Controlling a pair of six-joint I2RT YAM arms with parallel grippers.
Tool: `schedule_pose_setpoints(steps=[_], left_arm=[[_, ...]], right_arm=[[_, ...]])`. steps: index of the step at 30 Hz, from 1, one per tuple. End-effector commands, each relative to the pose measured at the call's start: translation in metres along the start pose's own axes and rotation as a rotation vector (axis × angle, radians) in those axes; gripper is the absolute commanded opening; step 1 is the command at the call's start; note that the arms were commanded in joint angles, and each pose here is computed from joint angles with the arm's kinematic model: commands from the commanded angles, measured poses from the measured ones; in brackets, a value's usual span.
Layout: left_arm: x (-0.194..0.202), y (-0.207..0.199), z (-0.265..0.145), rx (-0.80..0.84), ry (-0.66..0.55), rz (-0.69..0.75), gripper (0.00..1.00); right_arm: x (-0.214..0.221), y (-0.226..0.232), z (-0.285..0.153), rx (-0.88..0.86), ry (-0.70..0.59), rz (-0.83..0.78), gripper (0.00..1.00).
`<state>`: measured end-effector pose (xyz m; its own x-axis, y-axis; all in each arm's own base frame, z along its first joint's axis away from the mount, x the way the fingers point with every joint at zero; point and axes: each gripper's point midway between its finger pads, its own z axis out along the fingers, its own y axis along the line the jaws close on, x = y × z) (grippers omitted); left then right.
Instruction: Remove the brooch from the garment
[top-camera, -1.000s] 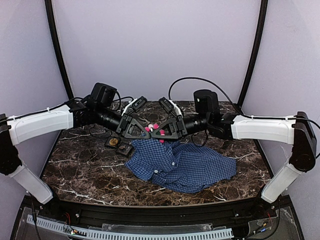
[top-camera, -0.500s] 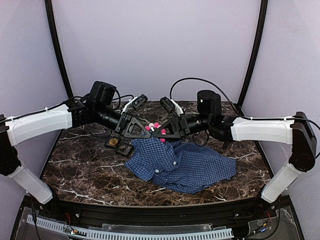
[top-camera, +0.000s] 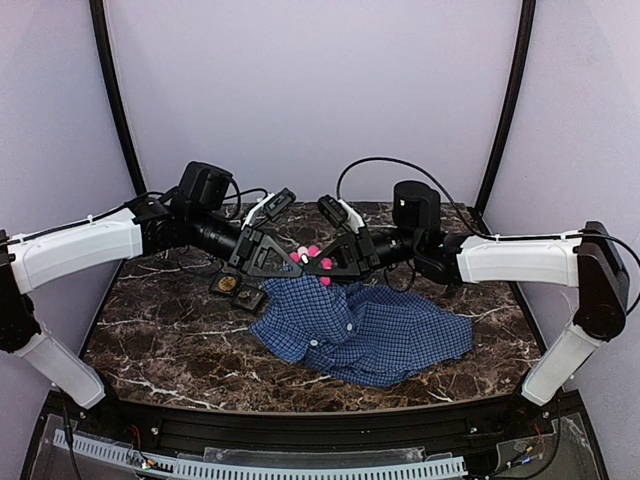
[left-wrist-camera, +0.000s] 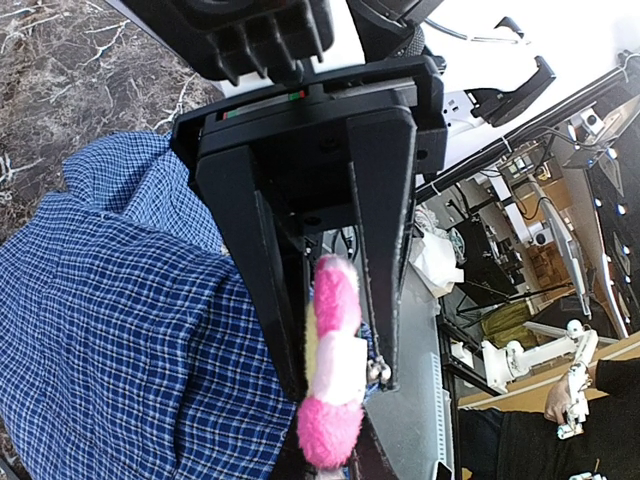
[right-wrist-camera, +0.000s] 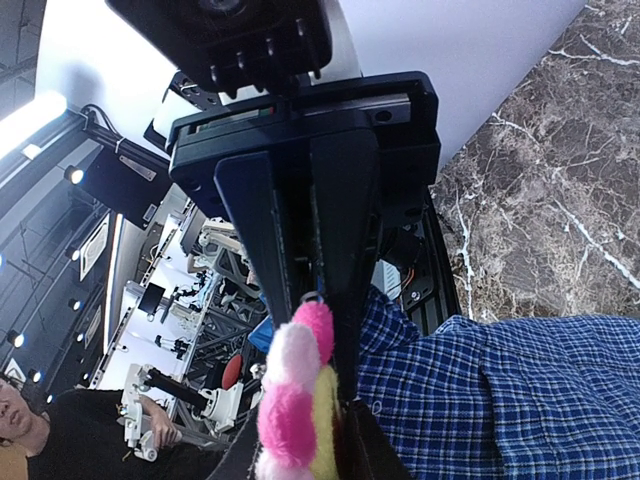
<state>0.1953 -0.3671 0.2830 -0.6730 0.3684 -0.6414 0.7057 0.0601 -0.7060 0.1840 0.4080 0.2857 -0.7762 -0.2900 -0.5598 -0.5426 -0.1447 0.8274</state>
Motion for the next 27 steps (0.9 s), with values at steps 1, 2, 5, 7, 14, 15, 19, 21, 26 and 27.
schedule_pose_setpoints(steps=[1,2,5,7,14,15,19,21,26,27], left_arm=[[-0.009,-0.011,-0.006,-0.022,-0.019,0.05,0.01],[-0.009,-0.011,-0.006,-0.021,-0.018,0.05,0.01],[-0.009,-0.011,-0.005,-0.023,-0.016,0.05,0.01],[-0.009,-0.011,-0.005,-0.023,-0.015,0.051,0.01],[-0.008,-0.011,-0.005,-0.025,-0.009,0.052,0.01],[-0.008,-0.012,-0.005,-0.024,-0.007,0.052,0.01],[-0.008,-0.012,-0.004,-0.025,-0.004,0.054,0.01],[-0.008,-0.012,-0.004,-0.026,-0.004,0.056,0.01],[-0.007,-0.012,-0.003,-0.023,0.004,0.055,0.01],[-0.007,-0.012,-0.002,-0.023,0.005,0.054,0.01]], right_arm=[[-0.002,0.008,0.0,-0.035,0.003,-0.034,0.21],[-0.001,0.006,0.001,-0.032,0.004,-0.028,0.2],[0.0,0.002,0.001,-0.023,0.006,-0.011,0.17],[0.001,0.0,0.002,-0.019,0.007,-0.004,0.15],[0.0,-0.013,0.004,0.014,0.008,0.043,0.11],[0.0,-0.015,0.004,0.022,0.013,0.051,0.11],[0.002,-0.023,0.006,0.048,0.031,0.072,0.09],[0.004,-0.031,0.007,0.072,0.041,0.095,0.07],[0.009,-0.044,0.009,0.096,0.058,0.141,0.03],[0.009,-0.044,0.009,0.095,0.061,0.145,0.03]])
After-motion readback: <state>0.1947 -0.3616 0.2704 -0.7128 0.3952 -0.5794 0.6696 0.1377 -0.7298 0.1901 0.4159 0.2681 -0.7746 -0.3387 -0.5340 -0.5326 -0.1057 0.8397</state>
